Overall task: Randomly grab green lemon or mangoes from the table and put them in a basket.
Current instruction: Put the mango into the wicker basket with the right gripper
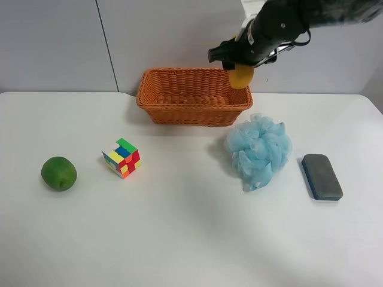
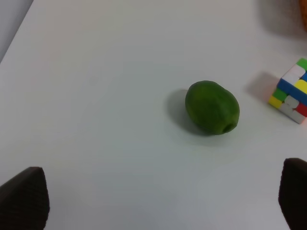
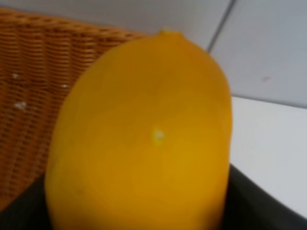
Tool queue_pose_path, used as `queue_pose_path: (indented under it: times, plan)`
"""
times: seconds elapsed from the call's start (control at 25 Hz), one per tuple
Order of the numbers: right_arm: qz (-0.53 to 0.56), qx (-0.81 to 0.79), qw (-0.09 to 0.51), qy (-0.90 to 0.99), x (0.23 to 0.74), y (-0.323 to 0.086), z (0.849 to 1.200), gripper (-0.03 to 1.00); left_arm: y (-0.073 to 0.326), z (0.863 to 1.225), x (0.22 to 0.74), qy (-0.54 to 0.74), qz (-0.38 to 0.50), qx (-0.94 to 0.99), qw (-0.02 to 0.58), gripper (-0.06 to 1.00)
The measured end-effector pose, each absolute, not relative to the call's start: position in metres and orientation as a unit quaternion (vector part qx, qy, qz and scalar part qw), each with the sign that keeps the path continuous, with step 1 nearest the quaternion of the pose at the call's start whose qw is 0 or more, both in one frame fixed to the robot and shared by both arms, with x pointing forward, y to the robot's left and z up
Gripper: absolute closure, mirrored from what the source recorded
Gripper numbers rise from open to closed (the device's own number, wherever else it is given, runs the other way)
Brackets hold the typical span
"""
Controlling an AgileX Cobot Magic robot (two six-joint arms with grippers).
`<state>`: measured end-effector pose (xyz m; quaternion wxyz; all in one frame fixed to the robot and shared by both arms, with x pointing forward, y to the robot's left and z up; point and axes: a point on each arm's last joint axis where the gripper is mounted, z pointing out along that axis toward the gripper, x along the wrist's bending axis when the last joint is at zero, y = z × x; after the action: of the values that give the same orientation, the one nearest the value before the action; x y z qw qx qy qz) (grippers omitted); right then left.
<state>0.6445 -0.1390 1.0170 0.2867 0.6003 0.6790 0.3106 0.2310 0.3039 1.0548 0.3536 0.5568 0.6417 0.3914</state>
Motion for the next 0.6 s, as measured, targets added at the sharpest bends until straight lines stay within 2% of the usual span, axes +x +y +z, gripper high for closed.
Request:
queue_pose_path:
  times: [0.28, 0.6]
  plan:
    - [0.321, 0.601, 0.272, 0.679, 0.675, -0.131, 0.954, 0.35, 0.304, 1.055, 0.231, 0.642, 0.391, 0.557, 0.354, 0.0]
    - [0.329, 0.59, 0.279, 0.683, 0.683, -0.128, 0.95, 0.35, 0.304, 1.055, 0.231, 0.642, 0.391, 0.557, 0.354, 0.0]
